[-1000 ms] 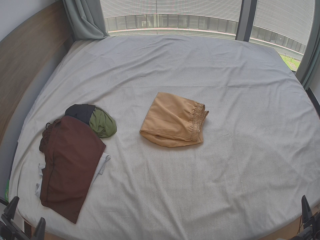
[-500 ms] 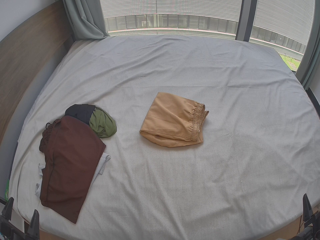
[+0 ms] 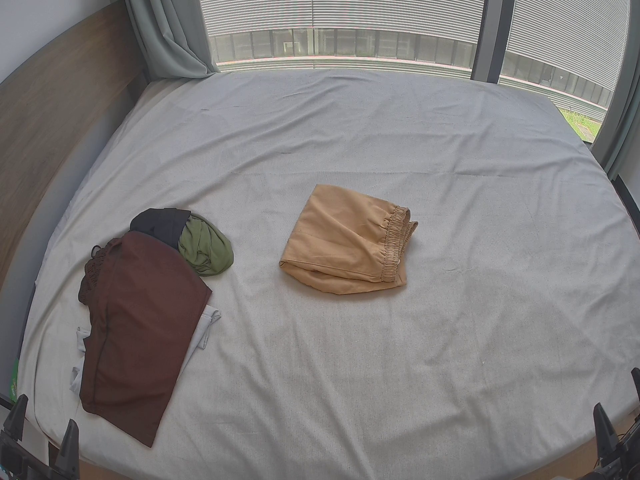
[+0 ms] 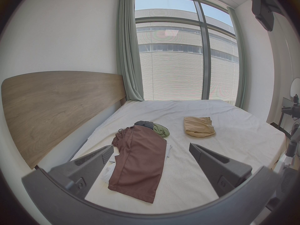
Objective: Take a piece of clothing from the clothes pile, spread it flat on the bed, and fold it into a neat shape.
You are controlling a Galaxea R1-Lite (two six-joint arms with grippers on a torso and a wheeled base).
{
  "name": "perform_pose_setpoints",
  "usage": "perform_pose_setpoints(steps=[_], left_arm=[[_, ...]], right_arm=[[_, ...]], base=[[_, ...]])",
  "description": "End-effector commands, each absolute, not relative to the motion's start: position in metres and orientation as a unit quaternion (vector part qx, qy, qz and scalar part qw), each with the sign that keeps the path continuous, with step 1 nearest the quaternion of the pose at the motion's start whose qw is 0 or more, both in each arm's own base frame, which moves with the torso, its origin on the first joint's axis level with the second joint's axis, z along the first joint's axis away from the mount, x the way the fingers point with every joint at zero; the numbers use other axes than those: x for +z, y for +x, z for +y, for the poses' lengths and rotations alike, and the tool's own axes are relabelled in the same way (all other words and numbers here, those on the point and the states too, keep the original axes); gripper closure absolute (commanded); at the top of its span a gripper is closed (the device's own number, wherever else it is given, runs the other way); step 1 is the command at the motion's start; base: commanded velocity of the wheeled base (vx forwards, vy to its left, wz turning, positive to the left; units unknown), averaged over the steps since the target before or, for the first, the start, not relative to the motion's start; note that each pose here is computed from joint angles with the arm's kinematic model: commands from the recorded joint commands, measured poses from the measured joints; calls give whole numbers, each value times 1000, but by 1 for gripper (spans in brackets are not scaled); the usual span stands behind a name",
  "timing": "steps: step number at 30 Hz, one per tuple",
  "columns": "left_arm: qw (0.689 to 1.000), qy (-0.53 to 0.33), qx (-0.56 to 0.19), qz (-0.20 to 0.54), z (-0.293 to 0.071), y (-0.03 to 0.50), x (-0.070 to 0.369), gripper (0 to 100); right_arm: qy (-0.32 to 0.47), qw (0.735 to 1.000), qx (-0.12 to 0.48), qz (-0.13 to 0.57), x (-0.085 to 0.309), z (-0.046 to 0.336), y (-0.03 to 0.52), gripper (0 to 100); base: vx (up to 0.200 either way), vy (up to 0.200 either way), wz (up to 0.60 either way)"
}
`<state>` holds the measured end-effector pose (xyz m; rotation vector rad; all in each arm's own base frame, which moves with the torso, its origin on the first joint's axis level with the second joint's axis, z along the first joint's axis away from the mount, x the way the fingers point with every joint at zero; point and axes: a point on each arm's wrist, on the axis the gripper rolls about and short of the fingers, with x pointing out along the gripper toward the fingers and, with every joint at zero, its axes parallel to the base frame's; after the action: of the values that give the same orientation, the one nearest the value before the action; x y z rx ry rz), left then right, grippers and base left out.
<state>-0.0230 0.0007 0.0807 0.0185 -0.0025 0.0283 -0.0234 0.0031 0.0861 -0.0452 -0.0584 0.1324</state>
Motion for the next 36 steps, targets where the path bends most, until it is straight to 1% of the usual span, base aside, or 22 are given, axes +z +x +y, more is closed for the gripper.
perform_pose_setpoints(steps=[1, 2, 3, 4, 5, 6, 7, 8, 10, 18, 36], left_arm=[[1000, 8, 15, 0, 1, -23, 75, 0], [1000, 9, 15, 0, 1, -23, 75, 0], [1000, 9, 14, 0, 1, -23, 75, 0], [1000, 9, 14, 0, 1, -23, 75, 0], [1000, 8, 15, 0, 1, -23, 75, 0], [1000, 8, 15, 0, 1, -23, 75, 0], [1000, 8, 15, -1, 1, -23, 76, 0], [1000, 8, 14, 0, 1, -23, 75, 0], [1000, 9, 14, -1, 1, -23, 76, 0], [1000, 8, 15, 0, 1, -23, 75, 0], [1000, 6, 15, -1, 1, -23, 76, 0]], right_arm=[[0, 997, 74, -11, 81, 3, -24, 0], [-1, 999, 48, -11, 81, 2, -24, 0], [-4, 999, 34, -12, 82, 2, -24, 0], [-17, 1000, -1, -21, 82, 0, -23, 0], [-18, 999, -17, -20, 80, -1, -23, 0], [-18, 999, -17, -20, 80, -1, -23, 0], [6, 1000, -19, -18, 79, -1, -23, 0], [9, 1000, -15, 1, 76, -1, -22, 0], [-4, 1000, 2, 18, 75, 0, -24, 0], [-4, 1000, 12, 12, 76, 1, -24, 0], [-4, 1000, 10, 11, 76, 1, -24, 0]], base=[[0, 0, 0], [0, 0, 0], [0, 0, 0], [0, 0, 0], [0, 0, 0], [0, 0, 0], [0, 0, 0], [0, 0, 0], [0, 0, 0], [0, 0, 0], [0, 0, 0]])
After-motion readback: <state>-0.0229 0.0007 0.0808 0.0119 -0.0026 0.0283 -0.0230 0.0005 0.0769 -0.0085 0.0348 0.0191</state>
